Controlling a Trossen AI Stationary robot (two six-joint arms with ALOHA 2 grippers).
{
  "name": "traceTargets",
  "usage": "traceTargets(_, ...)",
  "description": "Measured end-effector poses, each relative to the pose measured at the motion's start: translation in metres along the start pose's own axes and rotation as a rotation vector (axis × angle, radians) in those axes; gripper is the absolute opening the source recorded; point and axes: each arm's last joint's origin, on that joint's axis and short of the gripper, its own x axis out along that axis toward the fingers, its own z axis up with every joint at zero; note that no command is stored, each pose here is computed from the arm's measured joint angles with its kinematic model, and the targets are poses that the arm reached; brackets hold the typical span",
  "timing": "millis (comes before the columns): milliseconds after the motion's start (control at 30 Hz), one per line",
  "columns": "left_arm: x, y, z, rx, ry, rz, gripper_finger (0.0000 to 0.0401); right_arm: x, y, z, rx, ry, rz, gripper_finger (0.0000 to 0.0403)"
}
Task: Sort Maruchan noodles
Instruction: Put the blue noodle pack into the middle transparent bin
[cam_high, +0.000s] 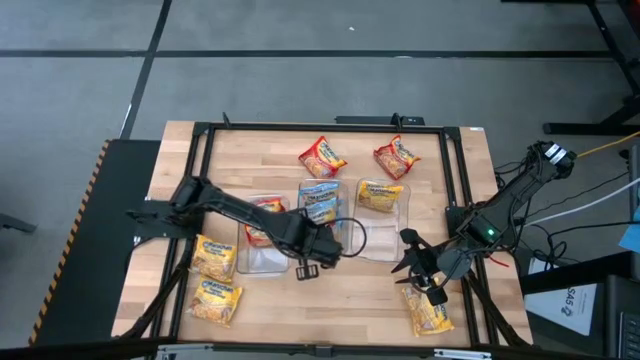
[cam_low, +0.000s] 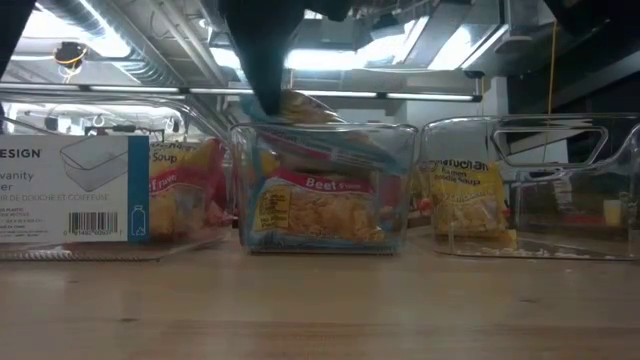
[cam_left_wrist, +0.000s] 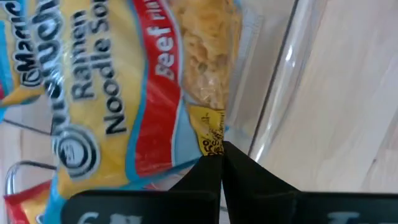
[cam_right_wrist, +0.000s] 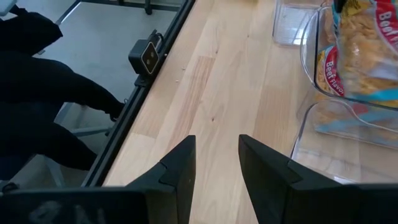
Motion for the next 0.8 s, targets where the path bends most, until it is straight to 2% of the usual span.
traceTargets(267, -0.0003, -0.0027, -0.0006, -0.054, -0.014, 0.007, 0.0008, 0.0000, 0.0001, 0.0002, 0.000, -0.002, 0.002, 0.0127)
traceTargets(533, 0.0010, -0.0005, 0.0002, -0.091, -0.031, 0.052, 0.0074, 0.0000, 0.0002, 0.0002, 0.000, -0.001, 0.003, 0.0127)
traceTargets(667, 0.0008, 0.0002, -0.0044, -0.132, 0.024, 0.047, 0.0107, 0.0000, -0.0001, -0.0005, -0.002, 0.006, 0.000, 0.0127)
traceTargets(800, -0.0003, -0.0038, -0.0092, -0.143, 0.070, 0.016, 0.0118, 0.0000, -0.0001, -0.0005, -0.002, 0.006, 0.001, 0.0127)
